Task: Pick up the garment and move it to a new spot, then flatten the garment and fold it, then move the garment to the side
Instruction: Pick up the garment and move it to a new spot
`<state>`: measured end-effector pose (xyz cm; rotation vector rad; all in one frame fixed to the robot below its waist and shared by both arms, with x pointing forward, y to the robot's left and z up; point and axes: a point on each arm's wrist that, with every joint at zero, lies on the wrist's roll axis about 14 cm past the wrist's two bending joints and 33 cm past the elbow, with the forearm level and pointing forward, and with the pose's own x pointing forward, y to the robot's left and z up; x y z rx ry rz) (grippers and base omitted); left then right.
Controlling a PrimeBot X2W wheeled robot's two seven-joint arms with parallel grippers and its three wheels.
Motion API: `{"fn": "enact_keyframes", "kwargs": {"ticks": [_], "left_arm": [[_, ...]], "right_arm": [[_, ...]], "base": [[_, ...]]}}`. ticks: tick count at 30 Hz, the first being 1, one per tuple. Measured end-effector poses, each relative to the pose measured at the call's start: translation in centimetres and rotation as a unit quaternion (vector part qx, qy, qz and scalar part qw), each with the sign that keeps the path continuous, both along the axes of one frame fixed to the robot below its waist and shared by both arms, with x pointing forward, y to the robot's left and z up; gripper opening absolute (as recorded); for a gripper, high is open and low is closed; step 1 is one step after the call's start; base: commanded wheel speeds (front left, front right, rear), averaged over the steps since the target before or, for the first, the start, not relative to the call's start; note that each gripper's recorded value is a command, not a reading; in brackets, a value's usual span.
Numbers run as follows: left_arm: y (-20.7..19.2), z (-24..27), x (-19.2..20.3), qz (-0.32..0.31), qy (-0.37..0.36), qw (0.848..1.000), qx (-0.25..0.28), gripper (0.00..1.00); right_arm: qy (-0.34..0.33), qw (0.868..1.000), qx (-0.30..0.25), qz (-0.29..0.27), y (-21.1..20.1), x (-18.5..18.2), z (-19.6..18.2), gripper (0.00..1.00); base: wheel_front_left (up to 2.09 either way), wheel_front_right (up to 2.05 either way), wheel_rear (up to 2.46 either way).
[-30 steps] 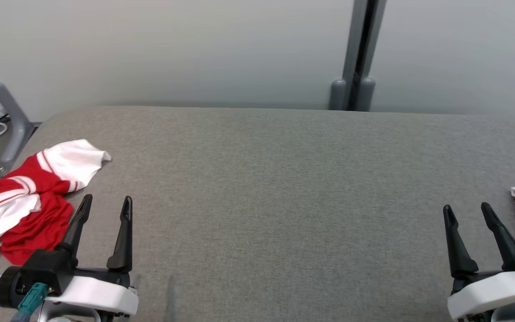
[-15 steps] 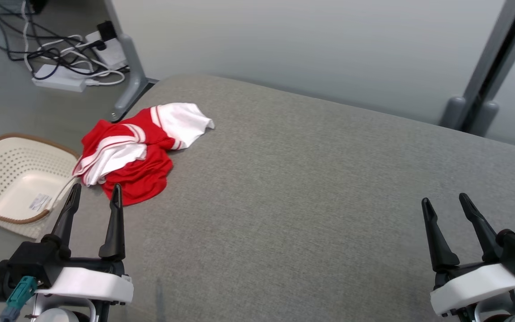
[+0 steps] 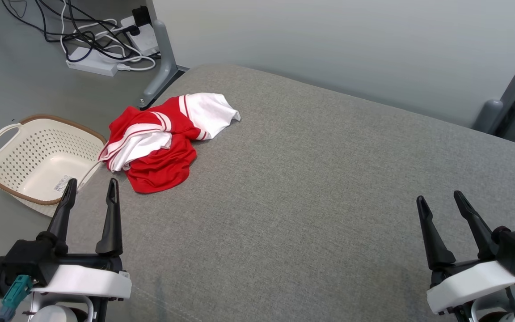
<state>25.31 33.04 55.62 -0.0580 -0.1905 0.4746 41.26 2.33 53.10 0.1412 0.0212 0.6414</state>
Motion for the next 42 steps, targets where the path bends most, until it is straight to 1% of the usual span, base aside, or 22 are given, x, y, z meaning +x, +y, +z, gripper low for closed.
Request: {"fn": "enact_keyframes", "kwargs": {"ticks": [5,11,12,14,17,19,22,24,27,28,29,33,39,40,41,42], "left_arm": [[-0.1,1.1,1.1,-0.008,-0.013,1.0,0.011,1.0],[0.8,5.0,4.5,-0.02,-0.054,0.997,0.052,1.0],[0.8,5.0,4.5,-0.02,-0.054,0.997,0.052,1.0],[1.4,5.6,6.0,-0.027,-0.053,0.996,0.064,1.0],[2.5,4.9,8.8,-0.036,-0.031,0.997,0.062,1.0],[3.0,3.5,11.0,-0.048,-0.005,0.998,0.046,1.0],[3.6,0.3,14.1,-0.061,0.042,0.997,0.009,1.0],[3.8,-2.6,15.7,-0.067,0.083,0.994,-0.014,1.0],[4.0,-6.7,17.7,-0.073,0.148,0.986,-0.039,1.0],[4.0,-8.1,18.3,-0.076,0.17,0.982,-0.045,1.0],[4.2,-10.6,19.3,-0.077,0.209,0.973,-0.056,1.0],[4.1,-14.8,21.1,-0.082,0.276,0.956,-0.066,1.0],[3.9,-20.3,22.2,-0.086,0.365,0.924,-0.076,1.0],[3.8,-21.0,22.3,-0.086,0.377,0.919,-0.078,0.91],[3.6,-21.6,22.5,-0.087,0.384,0.916,-0.08,0.4],[3.6,-22.0,22.7,-0.087,0.388,0.914,-0.079,0.4]], "right_arm": [[0.004,1.0,-0.001,-0.005,-0.5,0.2,-0.2,1.0],[0.01,1.0,-0.006,-0.01,-1.2,1.3,-0.7,1.0],[0.01,1.0,-0.006,-0.01,-1.2,1.3,-0.7,1.0],[0.013,1.0,-0.009,-0.012,-1.5,1.8,-1.1,1.0],[0.018,1.0,-0.013,-0.013,-1.9,2.7,-1.6,1.0],[0.02,1.0,-0.014,-0.014,-2.1,3.4,-2.0,1.0],[0.026,0.999,-0.017,-0.021,-2.8,4.7,-2.9,1.0],[0.035,0.999,-0.02,-0.026,-3.3,5.2,-3.9,1.0],[0.042,0.998,-0.023,-0.033,-4.0,6.3,-5.0,1.0],[0.046,0.998,-0.025,-0.036,-4.3,6.6,-5.4,1.0],[0.054,0.997,-0.028,-0.042,-4.9,7.1,-6.4,1.0],[0.068,0.996,-0.032,-0.055,-6.0,8.2,-8.3,1.0],[0.089,0.993,-0.036,-0.075,-7.7,8.8,-10.7,1.0],[0.093,0.992,-0.037,-0.079,-8.0,8.9,-11.1,1.0],[0.097,0.991,-0.038,-0.084,-8.4,8.8,-11.5,1.0],[0.1,0.99,-0.039,-0.088,-8.6,8.8,-11.8,1.0]], "base": [[0.0,0.0,0.0],[0.0,0.0,0.0],[0.0,0.0,0.0],[0.0,0.0,0.0],[0.0,0.0,0.0],[0.0,0.0,0.0],[0.0,0.0,0.0],[0.0,0.0,0.0],[0.0,0.0,0.0],[0.0,0.0,0.0],[0.0,0.0,0.0],[0.0,0.0,0.0],[0.0,0.0,0.0],[0.0,0.0,0.0],[0.0,0.0,0.0],[0.0,0.0,0.0]]}}
